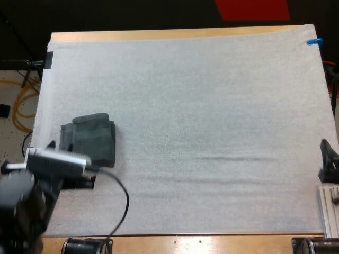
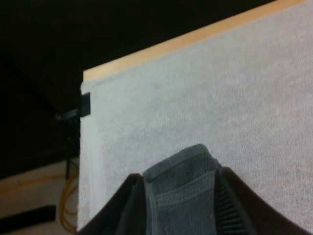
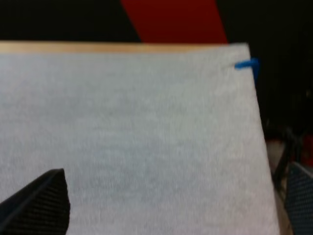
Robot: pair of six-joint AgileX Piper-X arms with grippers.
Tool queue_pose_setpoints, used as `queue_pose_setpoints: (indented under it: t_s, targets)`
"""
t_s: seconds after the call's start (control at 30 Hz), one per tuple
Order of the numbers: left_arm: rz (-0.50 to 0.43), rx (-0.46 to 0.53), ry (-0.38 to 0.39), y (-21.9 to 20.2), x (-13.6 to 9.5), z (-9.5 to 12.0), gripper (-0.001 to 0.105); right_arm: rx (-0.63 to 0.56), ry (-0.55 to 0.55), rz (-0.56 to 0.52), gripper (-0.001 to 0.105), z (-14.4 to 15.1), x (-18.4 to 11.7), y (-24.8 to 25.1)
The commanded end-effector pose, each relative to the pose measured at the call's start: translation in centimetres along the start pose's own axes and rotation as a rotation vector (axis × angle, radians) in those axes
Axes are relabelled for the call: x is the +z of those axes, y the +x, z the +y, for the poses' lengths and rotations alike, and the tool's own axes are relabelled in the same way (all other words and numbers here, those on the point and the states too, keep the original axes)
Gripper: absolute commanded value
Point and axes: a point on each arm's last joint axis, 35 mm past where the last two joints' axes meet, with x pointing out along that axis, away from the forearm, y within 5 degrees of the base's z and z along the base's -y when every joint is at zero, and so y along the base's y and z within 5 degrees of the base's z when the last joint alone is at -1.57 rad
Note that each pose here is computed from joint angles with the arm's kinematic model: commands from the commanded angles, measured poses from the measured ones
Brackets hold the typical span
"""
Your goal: Pick towel from pile fold and stack
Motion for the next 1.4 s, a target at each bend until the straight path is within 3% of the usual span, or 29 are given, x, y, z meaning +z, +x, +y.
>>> queue_pose_setpoints:
  t_s: [0.0,0.23,0.4,0.73,0.87,1.2,1.37]
  targets:
    - [-0.020,0.010,-0.013,-0.7,-0.6,0.1,0.032,-0.011,-0.012,-0.032,0.086,0.1,-0.2,-1.1]
    - [-0.157,0.014,-0.026,-5.4,-5.7,0.3,0.032,-0.053,0.068,-0.167,0.086,1.8,-4.0,-4.9]
    - [-0.148,-0.045,-0.020,-7.6,-9.5,0.1,0.032,-0.074,0.083,-0.240,0.086,3.0,-7.0,-6.3]
    - [0.114,-0.067,-0.088,-8.0,-12.6,-0.1,0.032,-0.015,0.070,-0.150,0.086,3.6,-8.7,-4.6]
    - [0.111,-0.068,-0.089,-7.5,-12.6,-0.1,0.032,-0.014,0.067,-0.148,0.086,3.6,-8.8,-4.2]
    - [-0.137,-0.070,-0.100,-4.0,-10.4,-0.3,0.032,-0.016,0.067,-0.153,0.086,3.7,-9.4,-1.7]
    - [-0.134,-0.070,-0.101,-0.8,-11.2,-0.6,0.032,-0.002,0.070,-0.111,0.086,3.9,-10.3,-0.5]
